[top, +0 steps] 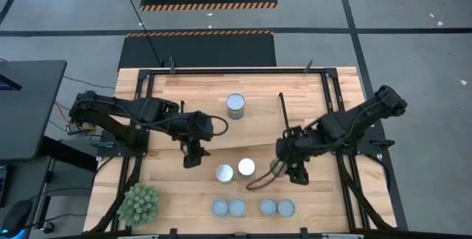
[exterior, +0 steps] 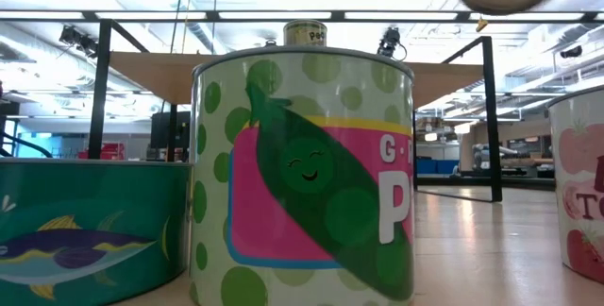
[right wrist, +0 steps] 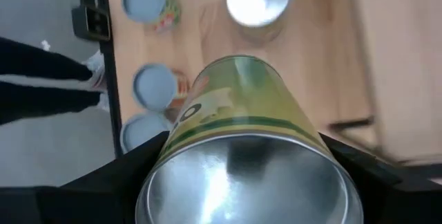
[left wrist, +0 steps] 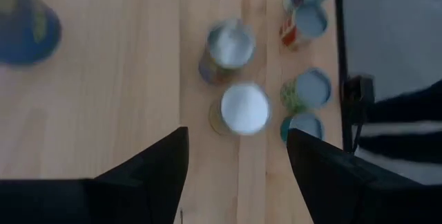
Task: Pick and place cans onto a shelf
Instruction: Put the canned oranges on the shelf
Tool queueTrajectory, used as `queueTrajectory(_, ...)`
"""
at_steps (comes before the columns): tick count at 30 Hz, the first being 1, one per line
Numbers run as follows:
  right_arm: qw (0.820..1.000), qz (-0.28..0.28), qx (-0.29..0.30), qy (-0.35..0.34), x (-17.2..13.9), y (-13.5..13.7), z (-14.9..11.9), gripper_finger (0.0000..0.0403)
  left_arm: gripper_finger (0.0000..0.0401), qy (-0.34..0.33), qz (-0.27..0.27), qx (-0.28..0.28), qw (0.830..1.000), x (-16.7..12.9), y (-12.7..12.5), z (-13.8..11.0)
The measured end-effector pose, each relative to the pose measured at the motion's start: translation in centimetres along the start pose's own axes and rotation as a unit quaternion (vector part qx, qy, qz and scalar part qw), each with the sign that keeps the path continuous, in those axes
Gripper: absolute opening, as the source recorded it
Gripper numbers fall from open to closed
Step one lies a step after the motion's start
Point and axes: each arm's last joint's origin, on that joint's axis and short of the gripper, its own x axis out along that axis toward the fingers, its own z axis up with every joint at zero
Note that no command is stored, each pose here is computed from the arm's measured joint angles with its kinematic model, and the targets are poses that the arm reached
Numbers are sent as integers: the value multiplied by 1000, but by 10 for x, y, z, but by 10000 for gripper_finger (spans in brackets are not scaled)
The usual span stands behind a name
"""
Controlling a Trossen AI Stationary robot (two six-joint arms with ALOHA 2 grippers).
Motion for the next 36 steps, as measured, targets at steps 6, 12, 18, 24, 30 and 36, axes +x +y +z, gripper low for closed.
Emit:
queueTrajectory(6, 998, -4, -48, -36, -21, -11, 15, 317, 249, -36, -4, -17, 999, -8, 4, 5)
queueTrajectory(12, 991, -22, -116, -60, -39, -28, 28, 318, 249, -70, -4, -44, 997, -10, 10, 13)
queueTrajectory(18, 986, -53, -151, -41, -45, -64, 37, 318, 249, -89, -6, -62, 994, -11, 12, 17)
queueTrajectory(24, 984, -87, -156, -31, -45, -106, 50, 318, 249, -80, 15, -53, 995, -10, 14, 14)
queueTrajectory(30, 983, -115, -140, -8, -35, -148, 64, 318, 249, -73, 45, -30, 996, -10, 19, 13)
queueTrajectory(36, 982, -119, -144, 28, -18, -173, 74, 318, 249, -78, 65, -34, 994, -11, 26, 15)
